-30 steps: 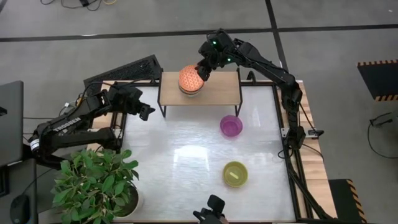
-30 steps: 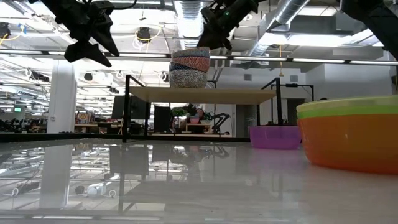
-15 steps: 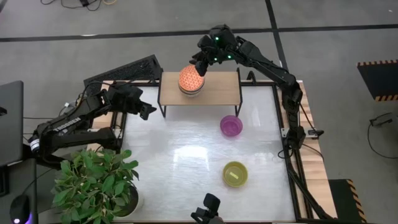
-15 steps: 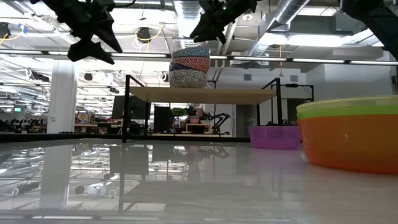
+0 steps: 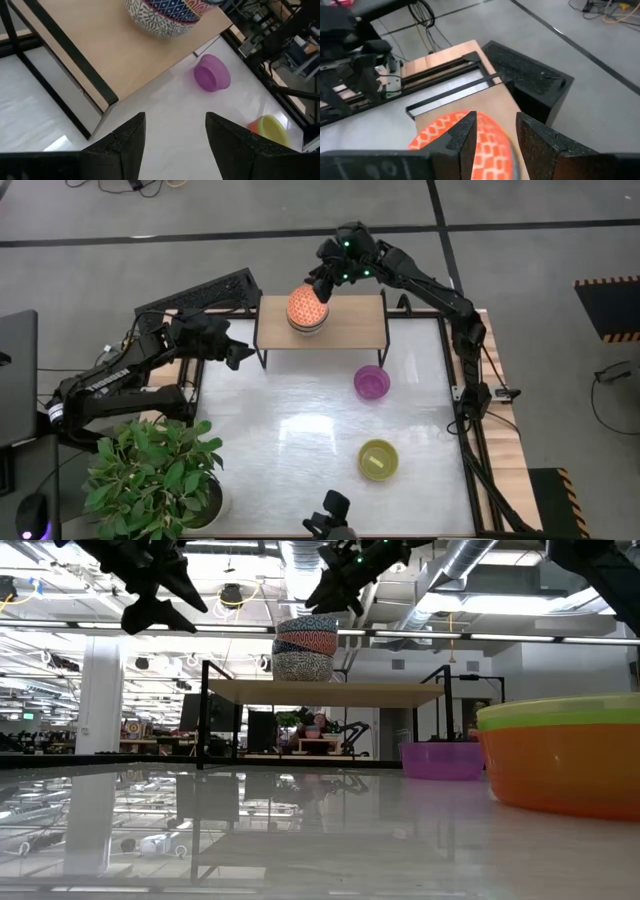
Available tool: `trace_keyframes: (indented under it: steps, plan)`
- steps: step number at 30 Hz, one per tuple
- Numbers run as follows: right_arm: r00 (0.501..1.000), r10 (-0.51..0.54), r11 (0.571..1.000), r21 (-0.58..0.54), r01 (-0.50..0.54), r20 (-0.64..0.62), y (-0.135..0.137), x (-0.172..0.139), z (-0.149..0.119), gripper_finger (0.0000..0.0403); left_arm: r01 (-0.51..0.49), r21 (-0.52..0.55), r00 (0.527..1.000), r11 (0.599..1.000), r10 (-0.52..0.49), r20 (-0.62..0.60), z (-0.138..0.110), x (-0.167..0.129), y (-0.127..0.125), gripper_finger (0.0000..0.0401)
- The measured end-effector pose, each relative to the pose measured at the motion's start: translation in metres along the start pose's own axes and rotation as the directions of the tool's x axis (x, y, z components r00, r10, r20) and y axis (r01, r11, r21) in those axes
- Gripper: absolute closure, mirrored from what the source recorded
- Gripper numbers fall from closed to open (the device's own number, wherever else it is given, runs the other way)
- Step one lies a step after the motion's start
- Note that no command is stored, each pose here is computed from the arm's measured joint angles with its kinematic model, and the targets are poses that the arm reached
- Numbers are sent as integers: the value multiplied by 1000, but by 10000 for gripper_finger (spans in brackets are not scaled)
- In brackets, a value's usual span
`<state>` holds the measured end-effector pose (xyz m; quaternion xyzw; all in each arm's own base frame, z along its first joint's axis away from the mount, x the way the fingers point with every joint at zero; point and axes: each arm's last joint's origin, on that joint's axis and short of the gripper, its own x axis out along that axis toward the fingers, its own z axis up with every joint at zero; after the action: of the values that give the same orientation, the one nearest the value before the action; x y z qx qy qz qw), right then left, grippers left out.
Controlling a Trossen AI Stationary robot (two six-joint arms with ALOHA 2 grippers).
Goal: Place and stack bowls onto a shelf
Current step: Stack the orange patterned bowl on top of the blue patterned bowl on the shelf
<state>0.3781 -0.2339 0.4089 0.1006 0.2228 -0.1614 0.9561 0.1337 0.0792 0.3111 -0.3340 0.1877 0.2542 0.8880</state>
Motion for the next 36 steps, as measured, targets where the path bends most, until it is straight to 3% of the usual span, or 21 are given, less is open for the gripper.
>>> trace_keyframes:
  steps: [20,27,32,36]
  plan:
    - [998,0,1000,5,0,-65,-5,25,-28,241,-5,21,1000,1000,5,-5,-1,0,0,211]
    - [1000,14,999,-41,-15,-7,1,27,-22,241,-4,30,1000,1000,4,-6,-1,0,0,211]
    - [999,18,999,-50,-16,43,10,-5,-4,241,-3,30,1000,1000,3,-6,-1,0,0,211]
    - [1000,14,997,-77,-16,-27,15,-31,-5,248,-3,31,1000,1000,3,-4,0,0,0,211]
